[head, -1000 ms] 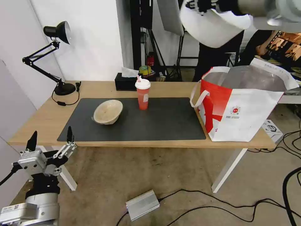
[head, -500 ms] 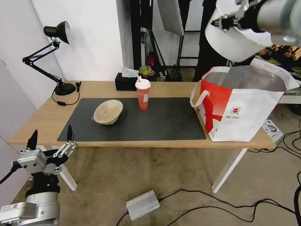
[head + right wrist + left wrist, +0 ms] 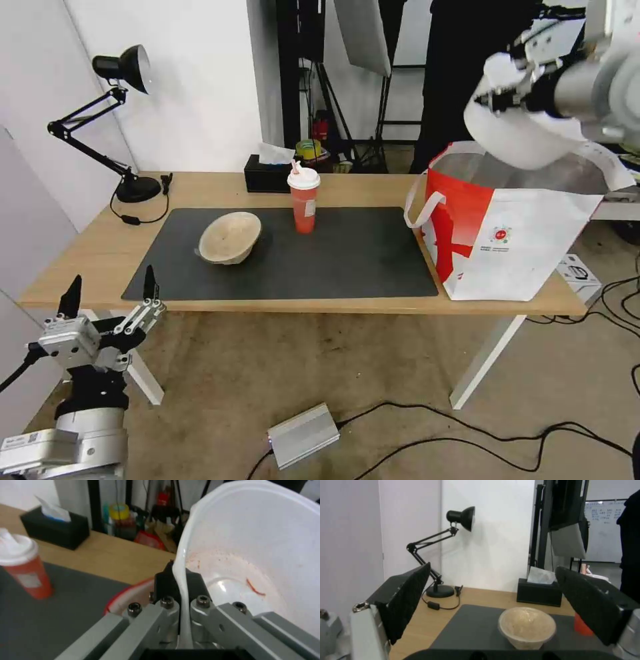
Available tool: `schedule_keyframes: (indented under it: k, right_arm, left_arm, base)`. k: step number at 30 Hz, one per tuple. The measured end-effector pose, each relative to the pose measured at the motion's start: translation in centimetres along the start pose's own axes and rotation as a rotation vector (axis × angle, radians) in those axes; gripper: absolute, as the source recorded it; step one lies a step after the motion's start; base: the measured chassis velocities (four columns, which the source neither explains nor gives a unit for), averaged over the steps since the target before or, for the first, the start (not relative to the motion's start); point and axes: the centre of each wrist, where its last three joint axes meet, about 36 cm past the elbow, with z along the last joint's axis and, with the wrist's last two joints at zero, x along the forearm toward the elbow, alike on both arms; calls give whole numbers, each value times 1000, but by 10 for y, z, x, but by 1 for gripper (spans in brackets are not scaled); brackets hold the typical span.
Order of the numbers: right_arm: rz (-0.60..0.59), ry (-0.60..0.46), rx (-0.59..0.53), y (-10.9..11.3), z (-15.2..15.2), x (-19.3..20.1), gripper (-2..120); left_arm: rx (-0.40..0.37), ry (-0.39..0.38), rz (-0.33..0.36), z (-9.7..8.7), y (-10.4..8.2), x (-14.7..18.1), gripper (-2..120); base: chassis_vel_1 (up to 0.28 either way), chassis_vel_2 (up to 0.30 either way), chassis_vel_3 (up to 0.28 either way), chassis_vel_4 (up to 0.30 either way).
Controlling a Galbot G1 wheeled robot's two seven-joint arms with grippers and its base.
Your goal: Pick up the trash from the table and place it into the takeout bag.
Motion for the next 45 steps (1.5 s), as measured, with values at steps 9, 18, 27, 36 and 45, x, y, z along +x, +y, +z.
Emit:
schedule_keyframes:
  k: [9, 18, 27, 36, 45]
  right_arm:
    - [18, 22, 16, -7, 20, -3, 0]
    - [19, 33, 5, -8, 35, -9, 0]
    - [26, 40, 1, -9, 43, -11, 0]
    - [28, 33, 5, -9, 46, -9, 14]
    - [17, 28, 11, -4, 47, -6, 49]
  left_arm:
    - [3, 3, 5, 1, -2, 1, 100]
    - [5, 4, 13, 1, -4, 1, 100]
    - [6, 5, 12, 1, -5, 1, 100]
    - [6, 5, 10, 1, -5, 1, 100]
    - [10, 5, 12, 1, -6, 1, 100]
  base:
    - [0, 0, 0, 0]
    - [0, 0, 0, 0]
    - [0, 0, 0, 0]
    - [0, 0, 0, 0]
    - [0, 0, 0, 0]
